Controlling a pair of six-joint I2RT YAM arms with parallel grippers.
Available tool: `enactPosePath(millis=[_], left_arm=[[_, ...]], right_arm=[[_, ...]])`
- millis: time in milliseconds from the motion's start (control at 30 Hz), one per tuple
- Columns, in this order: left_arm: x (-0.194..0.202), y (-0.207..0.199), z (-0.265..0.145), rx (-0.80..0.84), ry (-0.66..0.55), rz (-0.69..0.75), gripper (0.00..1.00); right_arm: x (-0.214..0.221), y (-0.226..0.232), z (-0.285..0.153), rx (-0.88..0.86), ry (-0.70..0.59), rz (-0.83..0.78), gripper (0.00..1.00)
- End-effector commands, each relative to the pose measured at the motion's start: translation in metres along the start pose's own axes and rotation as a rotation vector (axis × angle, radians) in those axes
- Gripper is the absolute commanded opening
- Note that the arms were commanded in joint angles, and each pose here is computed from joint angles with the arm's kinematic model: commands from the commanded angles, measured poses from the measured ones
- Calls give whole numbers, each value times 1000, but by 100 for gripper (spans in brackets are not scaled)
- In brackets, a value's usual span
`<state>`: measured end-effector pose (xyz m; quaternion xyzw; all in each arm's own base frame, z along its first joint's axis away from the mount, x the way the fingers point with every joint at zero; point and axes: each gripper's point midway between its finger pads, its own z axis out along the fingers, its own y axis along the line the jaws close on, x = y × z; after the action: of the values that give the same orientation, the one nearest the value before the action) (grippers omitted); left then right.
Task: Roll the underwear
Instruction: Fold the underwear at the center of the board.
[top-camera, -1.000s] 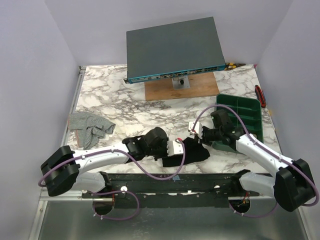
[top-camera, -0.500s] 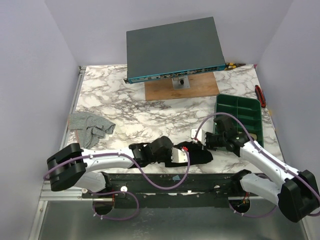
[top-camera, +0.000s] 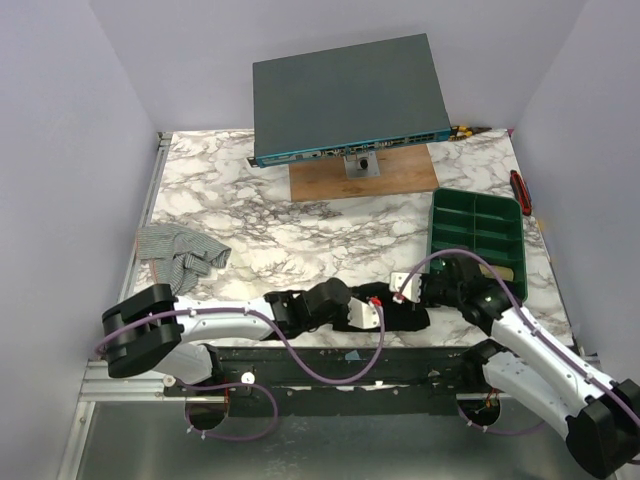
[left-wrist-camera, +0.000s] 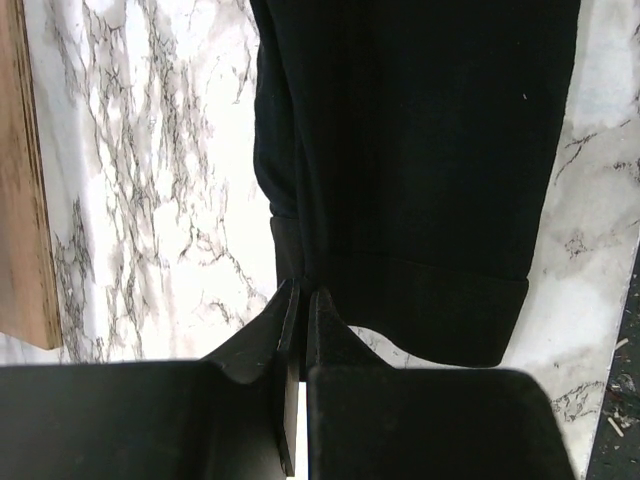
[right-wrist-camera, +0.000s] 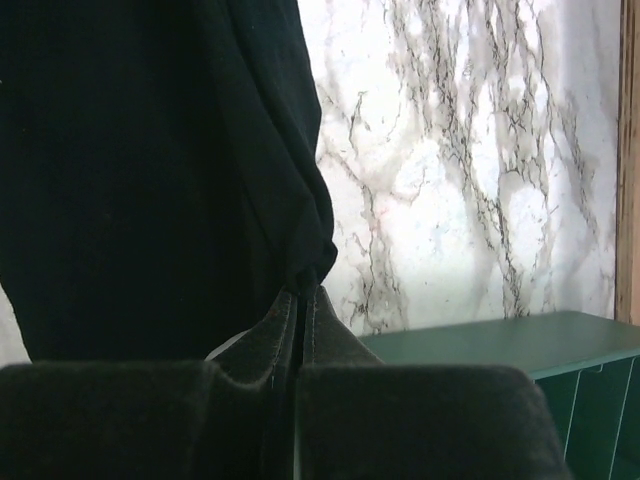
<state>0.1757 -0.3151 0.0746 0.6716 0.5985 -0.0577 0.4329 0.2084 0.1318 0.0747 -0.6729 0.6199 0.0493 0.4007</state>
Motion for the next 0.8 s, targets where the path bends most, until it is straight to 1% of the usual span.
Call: enactPosePath(millis=[0,100,233,367,567,600,700,767], left_arm=[[9,7,4,-52,55,34,0],[13,15,4,-85,71,41,0],[21,33,-1,-127,84,27,0],[35,56,-6,-182,103,25,0],[58,98,-13,-275,134,14,0],[60,104,-14,-287,139,15,0],[62,112,-14,-309,146,34,0],[61,113,-14,-314,141,40,0]], right_arm=[[4,-16,0,57,28,-16,1],[-10,-30,4,71,-15,1,1],[-20,-49,11,84,-37,-8,1],[-27,-69,22,143,-74,-19,1],[-38,-101,39,187,-102,-40,1],[-44,-112,39,223,-125,-55,1],[-49,-121,45,232,-140,-78,1],[-48,-118,48,220,-146,-95,1]])
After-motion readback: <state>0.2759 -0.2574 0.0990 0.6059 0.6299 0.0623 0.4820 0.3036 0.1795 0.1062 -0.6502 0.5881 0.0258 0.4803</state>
